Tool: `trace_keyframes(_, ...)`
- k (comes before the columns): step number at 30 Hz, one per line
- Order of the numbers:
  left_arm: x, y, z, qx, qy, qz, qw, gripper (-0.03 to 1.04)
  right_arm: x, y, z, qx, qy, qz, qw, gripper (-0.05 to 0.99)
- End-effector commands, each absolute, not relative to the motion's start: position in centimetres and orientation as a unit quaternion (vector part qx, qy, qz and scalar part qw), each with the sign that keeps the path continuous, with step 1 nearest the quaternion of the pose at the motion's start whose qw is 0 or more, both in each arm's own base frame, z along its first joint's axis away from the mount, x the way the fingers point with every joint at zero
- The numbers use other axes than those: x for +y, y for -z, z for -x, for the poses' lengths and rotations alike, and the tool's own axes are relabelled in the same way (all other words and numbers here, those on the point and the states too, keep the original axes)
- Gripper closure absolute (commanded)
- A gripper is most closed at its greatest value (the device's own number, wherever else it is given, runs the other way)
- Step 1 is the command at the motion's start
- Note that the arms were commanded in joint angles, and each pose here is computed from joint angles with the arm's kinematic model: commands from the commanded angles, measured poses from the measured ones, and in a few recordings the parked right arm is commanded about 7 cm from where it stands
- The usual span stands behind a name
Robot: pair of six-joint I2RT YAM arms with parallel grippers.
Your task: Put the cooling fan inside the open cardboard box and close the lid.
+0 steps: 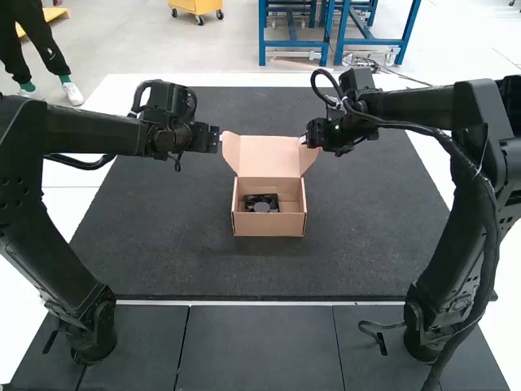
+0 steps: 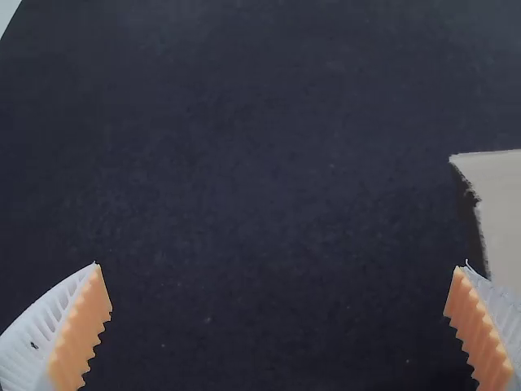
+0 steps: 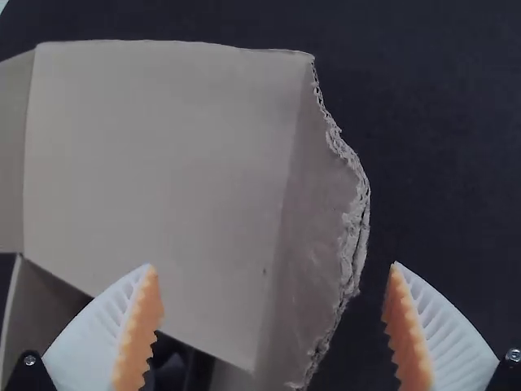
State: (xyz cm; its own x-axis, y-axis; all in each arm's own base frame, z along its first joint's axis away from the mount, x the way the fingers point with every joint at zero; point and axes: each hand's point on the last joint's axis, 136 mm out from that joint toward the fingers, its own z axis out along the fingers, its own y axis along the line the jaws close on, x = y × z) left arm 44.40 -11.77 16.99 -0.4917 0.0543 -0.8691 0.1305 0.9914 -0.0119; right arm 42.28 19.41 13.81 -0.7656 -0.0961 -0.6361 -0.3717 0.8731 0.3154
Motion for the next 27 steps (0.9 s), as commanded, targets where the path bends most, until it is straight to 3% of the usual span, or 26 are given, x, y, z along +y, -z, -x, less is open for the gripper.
trace_keyframes(1,-12.7,-18.0,-45.0,0.855,0.047,-0.063,0.512,0.04,19.4,-15.2,-43.3,0.906,-0.226,0.125,0.334,0.38)
trace_keyframes(10,-12.8,-17.8,-45.1,0.855,0.047,-0.064,0.512,0.04,19.3,-15.5,-43.8,0.903,-0.222,0.123,0.346,0.55)
trace_keyframes(16,-13.0,-17.5,-45.1,0.857,0.047,-0.065,0.509,0.04,18.8,-15.5,-44.0,0.905,-0.21,0.12,0.35,0.58)
trace_keyframes(27,-14.1,-17.5,-45.0,0.856,0.053,-0.074,0.509,0.04,18.2,-15.8,-44.1,0.905,-0.203,0.116,0.356,0.75)
